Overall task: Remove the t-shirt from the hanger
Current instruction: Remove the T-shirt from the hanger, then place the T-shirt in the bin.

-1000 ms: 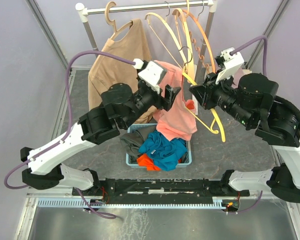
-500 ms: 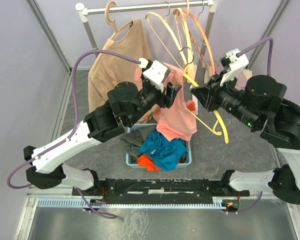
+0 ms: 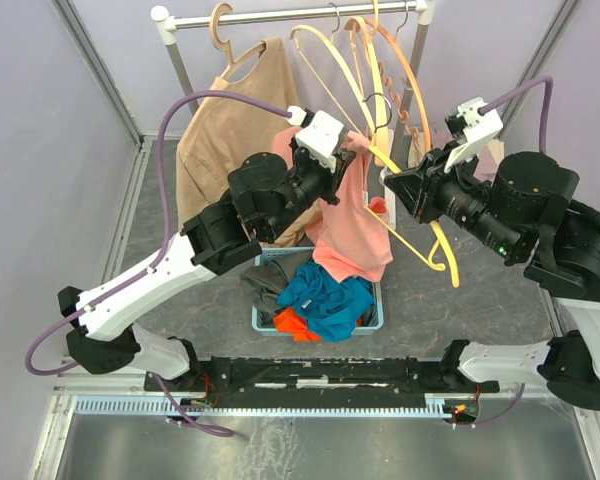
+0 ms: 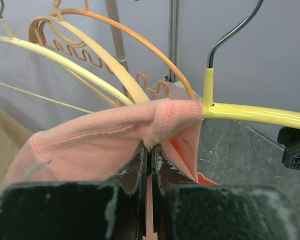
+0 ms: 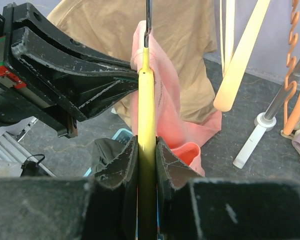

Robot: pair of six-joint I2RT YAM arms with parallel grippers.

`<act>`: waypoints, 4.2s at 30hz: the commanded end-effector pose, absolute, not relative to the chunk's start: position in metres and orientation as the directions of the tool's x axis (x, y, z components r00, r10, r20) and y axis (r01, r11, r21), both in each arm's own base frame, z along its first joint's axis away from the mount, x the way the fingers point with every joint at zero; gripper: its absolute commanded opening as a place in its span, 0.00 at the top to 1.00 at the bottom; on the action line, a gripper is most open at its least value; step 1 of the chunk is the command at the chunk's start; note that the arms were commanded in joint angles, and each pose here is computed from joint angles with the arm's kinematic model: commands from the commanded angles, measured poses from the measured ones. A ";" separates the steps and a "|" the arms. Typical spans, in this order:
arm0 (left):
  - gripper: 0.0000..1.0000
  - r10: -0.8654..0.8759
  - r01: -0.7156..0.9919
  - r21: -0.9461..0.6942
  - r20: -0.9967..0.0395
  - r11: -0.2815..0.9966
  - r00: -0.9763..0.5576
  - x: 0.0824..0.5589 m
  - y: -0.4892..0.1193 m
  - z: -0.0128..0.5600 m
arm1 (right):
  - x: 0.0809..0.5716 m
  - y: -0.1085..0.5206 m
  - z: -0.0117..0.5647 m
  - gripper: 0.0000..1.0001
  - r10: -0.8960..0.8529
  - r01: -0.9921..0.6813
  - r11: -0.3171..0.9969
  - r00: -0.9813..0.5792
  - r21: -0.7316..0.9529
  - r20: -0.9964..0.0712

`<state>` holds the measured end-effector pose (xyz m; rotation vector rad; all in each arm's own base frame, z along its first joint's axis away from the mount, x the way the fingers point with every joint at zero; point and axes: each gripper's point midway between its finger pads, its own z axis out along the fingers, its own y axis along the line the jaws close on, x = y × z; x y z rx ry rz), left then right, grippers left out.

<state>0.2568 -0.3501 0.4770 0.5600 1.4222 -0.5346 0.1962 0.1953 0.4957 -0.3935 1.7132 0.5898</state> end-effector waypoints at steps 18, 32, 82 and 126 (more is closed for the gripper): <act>0.97 -0.085 0.318 -0.027 -0.981 0.948 0.172 0.299 -0.275 0.559 | 0.154 0.124 0.551 0.99 0.185 -0.582 0.799 0.001 0.150 -0.983; 0.97 -0.157 0.416 -0.045 -0.958 0.908 0.239 0.284 -0.275 0.598 | 0.141 0.059 0.566 0.99 0.229 -0.455 0.876 0.102 0.160 -0.968; 0.97 -0.427 0.801 -0.283 -0.903 0.528 -0.037 0.174 -0.264 0.579 | 0.189 0.092 0.553 0.99 0.184 -0.340 0.930 0.101 0.139 -0.978; 0.97 0.249 0.664 -0.378 -0.718 0.645 -0.650 0.160 -0.333 0.180 | 0.194 0.113 0.555 0.99 0.136 -0.388 0.917 0.100 0.087 -0.986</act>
